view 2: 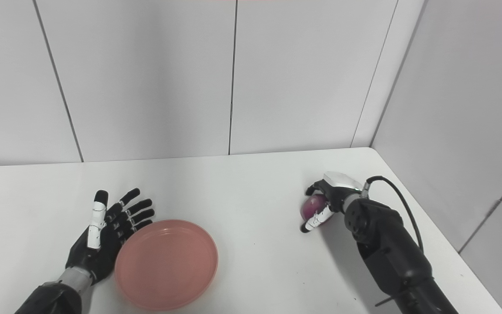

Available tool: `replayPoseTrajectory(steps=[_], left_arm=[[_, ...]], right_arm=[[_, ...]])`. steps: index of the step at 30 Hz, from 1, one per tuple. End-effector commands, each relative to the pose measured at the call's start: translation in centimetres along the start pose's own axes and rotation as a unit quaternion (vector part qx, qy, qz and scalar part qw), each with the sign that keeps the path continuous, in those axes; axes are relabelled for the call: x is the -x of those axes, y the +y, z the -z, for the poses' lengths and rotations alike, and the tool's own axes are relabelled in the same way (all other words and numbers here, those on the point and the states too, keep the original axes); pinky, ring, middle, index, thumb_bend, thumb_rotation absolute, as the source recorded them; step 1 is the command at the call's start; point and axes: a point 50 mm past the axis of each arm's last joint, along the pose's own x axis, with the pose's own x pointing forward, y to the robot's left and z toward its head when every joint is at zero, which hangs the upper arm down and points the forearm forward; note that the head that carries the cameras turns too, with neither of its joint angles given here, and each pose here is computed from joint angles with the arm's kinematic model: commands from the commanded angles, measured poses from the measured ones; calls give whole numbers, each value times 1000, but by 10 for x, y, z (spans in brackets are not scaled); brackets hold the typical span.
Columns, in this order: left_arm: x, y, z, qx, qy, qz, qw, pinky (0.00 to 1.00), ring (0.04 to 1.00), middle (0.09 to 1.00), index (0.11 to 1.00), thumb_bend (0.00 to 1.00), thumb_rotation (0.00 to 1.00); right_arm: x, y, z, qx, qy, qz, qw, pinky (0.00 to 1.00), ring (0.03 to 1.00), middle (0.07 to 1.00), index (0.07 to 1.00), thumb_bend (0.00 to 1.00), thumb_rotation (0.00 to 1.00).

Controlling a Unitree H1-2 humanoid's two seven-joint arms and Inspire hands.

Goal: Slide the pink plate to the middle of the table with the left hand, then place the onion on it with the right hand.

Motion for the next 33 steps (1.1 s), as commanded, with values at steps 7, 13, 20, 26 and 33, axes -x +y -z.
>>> replayPoseTrajectory(steps=[7,13,20,26,33], left_arm=[[7,8,25,7,50,-26,998,832,821,820,884,857,951],[7,7,25,4,50,-24,998,828,819,820,883,859,952],[7,6,23,4,50,-22,999,827,821,820,888,861,956],[7,6,23,3,49,-21,999,826,821,822,889,861,960],[7,5,22,4,48,-21,999,829,822,823,892,855,960]], right_arm=[[-1,-19,1,15,5,28,999,554,642,709,741,892,134],[-2,-22,5,9,18,21,1000,328,414,516,668,653,8],[-4,-23,8,9,30,2,999,279,346,481,522,539,0],[-2,-24,7,14,37,-6,999,303,364,463,516,527,0],[0,-29,5,15,28,-1,1000,302,395,525,455,526,0]])
